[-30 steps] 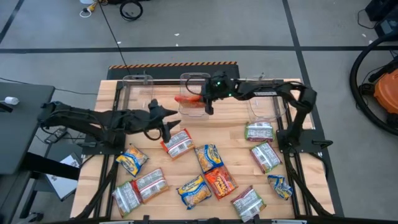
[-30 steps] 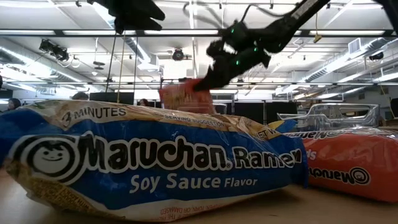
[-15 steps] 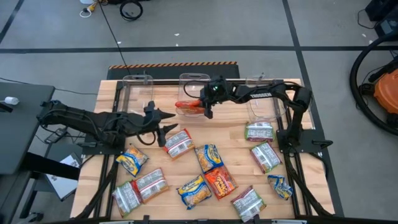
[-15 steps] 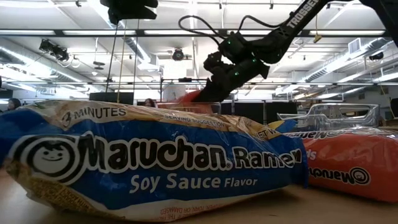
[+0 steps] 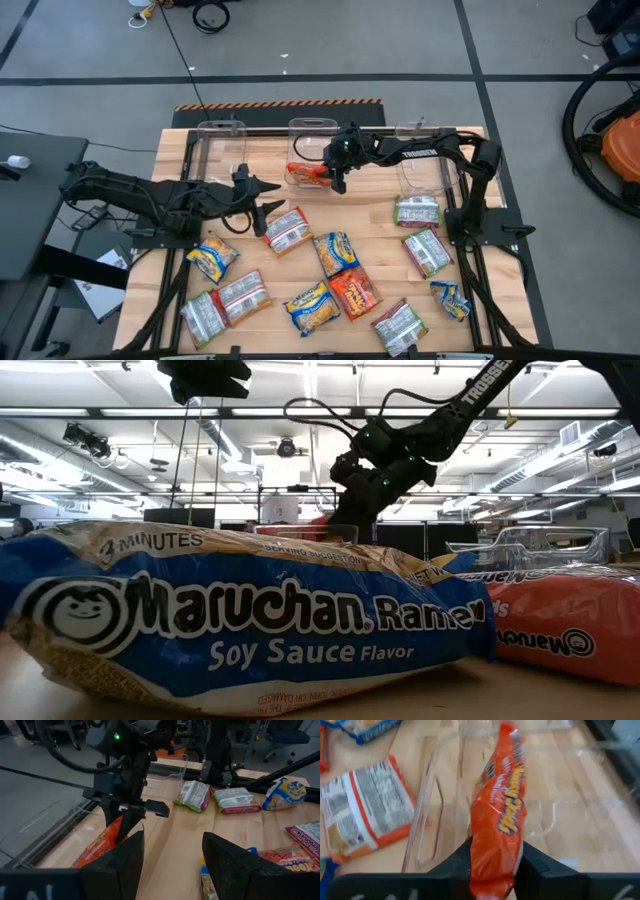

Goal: Sort Maruchan noodles
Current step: Put the orange noodle pack into the middle transparent bin

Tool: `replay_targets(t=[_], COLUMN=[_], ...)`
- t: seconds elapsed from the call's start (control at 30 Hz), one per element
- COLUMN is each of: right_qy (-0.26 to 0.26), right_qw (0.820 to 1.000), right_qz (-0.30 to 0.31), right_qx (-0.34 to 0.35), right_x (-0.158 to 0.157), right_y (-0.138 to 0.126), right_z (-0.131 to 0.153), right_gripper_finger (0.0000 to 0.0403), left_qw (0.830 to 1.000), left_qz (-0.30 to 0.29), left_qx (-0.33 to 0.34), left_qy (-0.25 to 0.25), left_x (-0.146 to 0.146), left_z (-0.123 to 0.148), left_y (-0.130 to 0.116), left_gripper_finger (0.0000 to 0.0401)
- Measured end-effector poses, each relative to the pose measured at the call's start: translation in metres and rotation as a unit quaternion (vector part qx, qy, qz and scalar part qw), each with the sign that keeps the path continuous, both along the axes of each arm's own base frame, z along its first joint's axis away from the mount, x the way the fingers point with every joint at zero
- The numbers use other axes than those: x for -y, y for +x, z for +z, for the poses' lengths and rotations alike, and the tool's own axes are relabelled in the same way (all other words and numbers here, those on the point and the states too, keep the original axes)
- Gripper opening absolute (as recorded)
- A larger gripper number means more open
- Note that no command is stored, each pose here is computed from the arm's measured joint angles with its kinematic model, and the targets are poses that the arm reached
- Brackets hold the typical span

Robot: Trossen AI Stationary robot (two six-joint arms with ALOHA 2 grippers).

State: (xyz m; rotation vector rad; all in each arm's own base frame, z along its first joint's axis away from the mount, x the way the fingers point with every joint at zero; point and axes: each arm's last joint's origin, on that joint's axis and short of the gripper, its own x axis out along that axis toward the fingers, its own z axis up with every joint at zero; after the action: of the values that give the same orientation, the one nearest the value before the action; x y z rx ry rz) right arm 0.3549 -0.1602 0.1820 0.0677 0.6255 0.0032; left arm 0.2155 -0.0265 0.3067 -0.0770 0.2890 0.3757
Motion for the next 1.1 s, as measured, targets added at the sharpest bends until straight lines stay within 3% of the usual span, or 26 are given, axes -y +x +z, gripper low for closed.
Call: replay_targets(t=[0.27,0.47,0.63,0.77,1.1], right_qy=[-0.008,-0.016,-0.011,-0.006,-0.029], right_qw=[1.000,1.000,0.999,0.999,0.999], right_qz=[0.007,0.012,0.009,0.008,0.032], right_qx=[-0.020,-0.003,-0.031,-0.045,-0.033], right_x=[-0.006,-0.011,-0.014,-0.016,-0.023], right_y=[-0.002,0.001,0.001,0.000,-0.002], right_z=[0.001,0.015,0.014,0.012,0.024], right_gripper_finger=[0.0137,0.0139,0.0136,0.0116,0.0021], left_qw=[1.000,1.000,1.000,1.000,1.000], left_qz=[-0.001,-0.001,-0.001,-0.001,0.001], left_qx=[-0.001,-0.001,-0.002,-0.002,-0.003], left_qy=[0.003,0.004,0.004,0.005,0.010], left_x=[0.000,0.000,0.000,0.000,0.000], left_z=[0.000,0.000,0.000,0.000,0.000], left_y=[0.000,0.000,0.000,0.000,0.000], left_gripper_finger=[0.0204,0.0204,0.0204,0.0204,0.0204])
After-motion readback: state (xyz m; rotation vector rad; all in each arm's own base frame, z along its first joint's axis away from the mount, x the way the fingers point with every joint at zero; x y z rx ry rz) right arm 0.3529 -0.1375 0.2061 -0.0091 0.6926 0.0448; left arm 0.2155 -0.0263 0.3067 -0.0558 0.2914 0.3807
